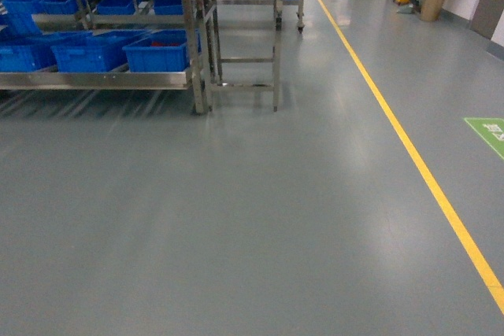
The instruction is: Sort blue parts and orange caps into right shelf containers
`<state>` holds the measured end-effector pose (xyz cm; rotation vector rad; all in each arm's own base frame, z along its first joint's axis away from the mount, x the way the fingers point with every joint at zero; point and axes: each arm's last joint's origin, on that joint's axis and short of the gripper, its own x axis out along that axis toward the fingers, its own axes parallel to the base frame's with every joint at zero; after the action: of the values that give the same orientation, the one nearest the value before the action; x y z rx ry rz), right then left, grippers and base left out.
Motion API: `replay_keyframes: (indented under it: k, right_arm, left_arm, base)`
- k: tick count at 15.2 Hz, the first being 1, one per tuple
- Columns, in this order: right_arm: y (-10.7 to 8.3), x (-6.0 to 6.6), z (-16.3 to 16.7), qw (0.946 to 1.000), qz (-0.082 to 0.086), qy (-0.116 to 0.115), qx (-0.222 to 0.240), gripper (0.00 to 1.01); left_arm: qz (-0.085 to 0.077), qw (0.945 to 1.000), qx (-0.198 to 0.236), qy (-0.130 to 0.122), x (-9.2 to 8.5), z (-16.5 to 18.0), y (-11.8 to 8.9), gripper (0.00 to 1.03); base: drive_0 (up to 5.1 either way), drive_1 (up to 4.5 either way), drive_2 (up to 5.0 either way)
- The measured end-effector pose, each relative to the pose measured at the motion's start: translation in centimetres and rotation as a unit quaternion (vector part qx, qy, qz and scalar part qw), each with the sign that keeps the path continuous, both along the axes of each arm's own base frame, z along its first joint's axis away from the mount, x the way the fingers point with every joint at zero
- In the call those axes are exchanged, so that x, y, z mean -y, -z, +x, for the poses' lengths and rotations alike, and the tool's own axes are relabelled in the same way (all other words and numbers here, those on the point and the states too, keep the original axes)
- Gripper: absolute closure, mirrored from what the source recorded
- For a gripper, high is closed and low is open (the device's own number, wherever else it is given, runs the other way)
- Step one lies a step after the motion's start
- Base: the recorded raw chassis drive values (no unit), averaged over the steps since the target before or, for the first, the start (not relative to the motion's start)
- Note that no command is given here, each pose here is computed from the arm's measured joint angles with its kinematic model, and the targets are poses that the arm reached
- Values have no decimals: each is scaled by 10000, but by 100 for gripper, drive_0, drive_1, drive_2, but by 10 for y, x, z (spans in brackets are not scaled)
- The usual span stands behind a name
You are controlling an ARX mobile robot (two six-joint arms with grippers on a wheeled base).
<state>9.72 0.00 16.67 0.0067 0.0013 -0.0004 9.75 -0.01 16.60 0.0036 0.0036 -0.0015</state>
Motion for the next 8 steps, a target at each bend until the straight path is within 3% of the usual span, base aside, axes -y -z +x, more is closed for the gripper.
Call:
replay_keyframes:
  k: [8]
  right_arm:
    - [-1,0,0,10000,0,-2,29,58]
  left_arm:
    - [0,10000,6,-4,0,0,0,61]
  base:
    - [-3,419,-426]
